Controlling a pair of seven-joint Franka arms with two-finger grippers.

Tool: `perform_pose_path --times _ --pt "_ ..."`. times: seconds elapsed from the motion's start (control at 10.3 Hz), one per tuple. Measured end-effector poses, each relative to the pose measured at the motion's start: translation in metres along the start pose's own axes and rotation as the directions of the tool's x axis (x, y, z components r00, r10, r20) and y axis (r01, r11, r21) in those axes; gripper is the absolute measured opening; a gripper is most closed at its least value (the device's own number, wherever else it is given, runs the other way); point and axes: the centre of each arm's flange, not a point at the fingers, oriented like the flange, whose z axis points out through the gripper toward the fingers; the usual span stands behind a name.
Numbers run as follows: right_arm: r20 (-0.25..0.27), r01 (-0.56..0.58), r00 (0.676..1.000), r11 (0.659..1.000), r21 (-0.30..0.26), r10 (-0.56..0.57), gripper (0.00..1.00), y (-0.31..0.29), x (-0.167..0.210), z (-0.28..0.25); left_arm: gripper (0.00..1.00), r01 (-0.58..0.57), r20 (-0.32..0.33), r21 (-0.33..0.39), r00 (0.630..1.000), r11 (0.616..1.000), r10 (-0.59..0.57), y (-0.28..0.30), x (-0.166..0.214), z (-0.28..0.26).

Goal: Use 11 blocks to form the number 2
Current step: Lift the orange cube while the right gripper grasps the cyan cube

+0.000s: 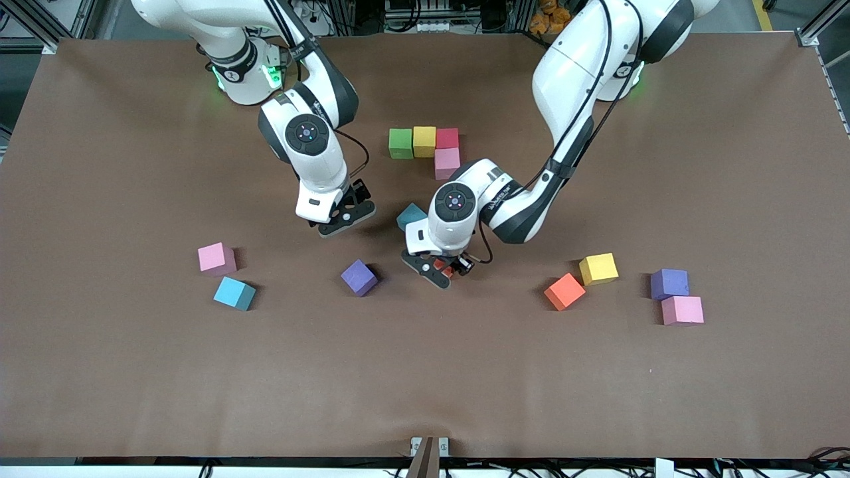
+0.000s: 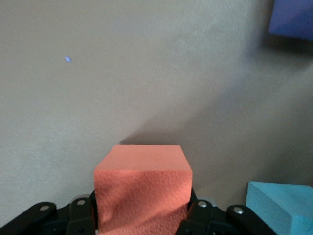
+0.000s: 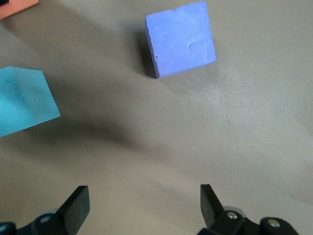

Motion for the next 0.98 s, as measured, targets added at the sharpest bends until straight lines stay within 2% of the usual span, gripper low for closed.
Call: perform_pose_path --times 0.29,0.49,0.78,0.98 --pt "-0.003 0.005 1.0 1.0 0.001 -0.005 1.0 -0.002 0.0 0.0 0.59 0.08 -0.055 0.015 0.995 0.997 -0.079 -0.058 0.011 -0.039" --pt "-0.021 0.032 0.999 0.999 0.005 -0.032 1.0 -0.017 0.002 -0.003 0.59 0.137 -0.068 0.021 0.988 0.99 -0.135 -0.101 0.011 -0.064" --pt "-0.074 0.118 0.99 0.993 0.007 -0.117 1.0 -0.077 0.021 -0.016 0.59 0.185 -0.069 0.033 0.981 0.982 -0.182 -0.137 0.006 -0.097" --pt "-0.095 0.155 0.983 0.988 0.004 -0.154 1.0 -0.108 0.043 -0.009 0.59 0.224 -0.071 0.032 0.973 0.974 -0.222 -0.165 0.002 -0.101"
